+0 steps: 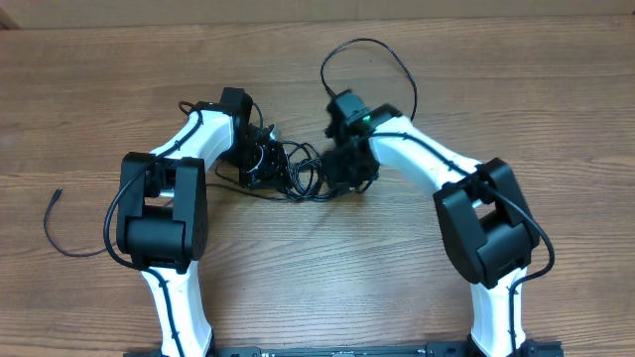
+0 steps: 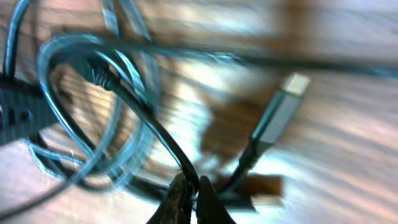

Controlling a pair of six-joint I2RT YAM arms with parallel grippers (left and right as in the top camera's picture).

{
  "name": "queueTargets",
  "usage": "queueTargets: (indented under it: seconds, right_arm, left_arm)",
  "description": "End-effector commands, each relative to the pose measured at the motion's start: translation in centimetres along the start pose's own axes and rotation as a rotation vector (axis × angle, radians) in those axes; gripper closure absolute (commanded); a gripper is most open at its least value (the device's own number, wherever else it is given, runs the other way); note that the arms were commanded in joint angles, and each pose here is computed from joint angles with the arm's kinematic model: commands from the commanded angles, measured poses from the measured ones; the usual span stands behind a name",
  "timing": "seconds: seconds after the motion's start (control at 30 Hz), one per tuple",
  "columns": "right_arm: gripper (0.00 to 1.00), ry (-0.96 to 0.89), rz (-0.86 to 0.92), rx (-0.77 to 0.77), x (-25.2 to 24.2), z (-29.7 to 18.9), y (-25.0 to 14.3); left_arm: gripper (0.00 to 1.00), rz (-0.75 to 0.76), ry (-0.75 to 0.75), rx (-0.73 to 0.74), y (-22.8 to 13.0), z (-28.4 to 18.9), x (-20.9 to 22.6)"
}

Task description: Untangle cables

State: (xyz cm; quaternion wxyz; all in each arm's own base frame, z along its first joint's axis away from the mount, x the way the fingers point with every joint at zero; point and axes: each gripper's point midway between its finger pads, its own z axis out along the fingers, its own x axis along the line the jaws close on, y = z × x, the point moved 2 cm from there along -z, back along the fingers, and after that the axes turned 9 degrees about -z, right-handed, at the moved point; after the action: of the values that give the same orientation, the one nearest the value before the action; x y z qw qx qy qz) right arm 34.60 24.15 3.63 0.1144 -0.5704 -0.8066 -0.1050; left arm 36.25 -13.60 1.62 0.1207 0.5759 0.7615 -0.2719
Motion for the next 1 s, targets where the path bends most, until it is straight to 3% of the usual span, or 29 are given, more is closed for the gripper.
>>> queueTargets:
  seconds: [0.0,0.3,0.4,0.5,0.53,0.73,0.97]
  right_arm:
    - [0.96,-0.023,0.051,-0.034,-1.9,-3.4,0.9]
    - [0.94,-0.057,0.124,0.051,-4.1,-4.1,-1.1]
    - [0.81,-0.01,0.08,0.018,-3.0,-3.8,-0.2]
    - [0.57,0.104,-0.081,-0.031,-0.5,-3.7,0.9]
    - [0.55,0.115,-0.115,-0.046,0.0,-3.7,1.2]
    - [0.53,0.099,-0.318,-0.085,1.9,-3.0,1.7]
    - [0.5,-0.132,-0.406,-0.093,1.4,-1.7,2.0]
  left_arm:
    - [0.9,-0.018,0.108,-0.037,0.9,0.2,2.4]
    - [0.89,-0.017,0.107,-0.039,0.9,0.2,2.3]
    - [0.89,-0.016,0.107,-0.039,0.9,0.2,2.3]
    - [0.88,-0.016,0.107,-0.039,0.9,0.2,2.3]
    - [0.88,-0.016,0.107,-0.039,0.9,0.2,2.3]
    - [0.88,-0.015,0.107,-0.037,0.9,0.3,2.3]
    - [0.87,-0.015,0.106,-0.037,0.9,0.3,2.3]
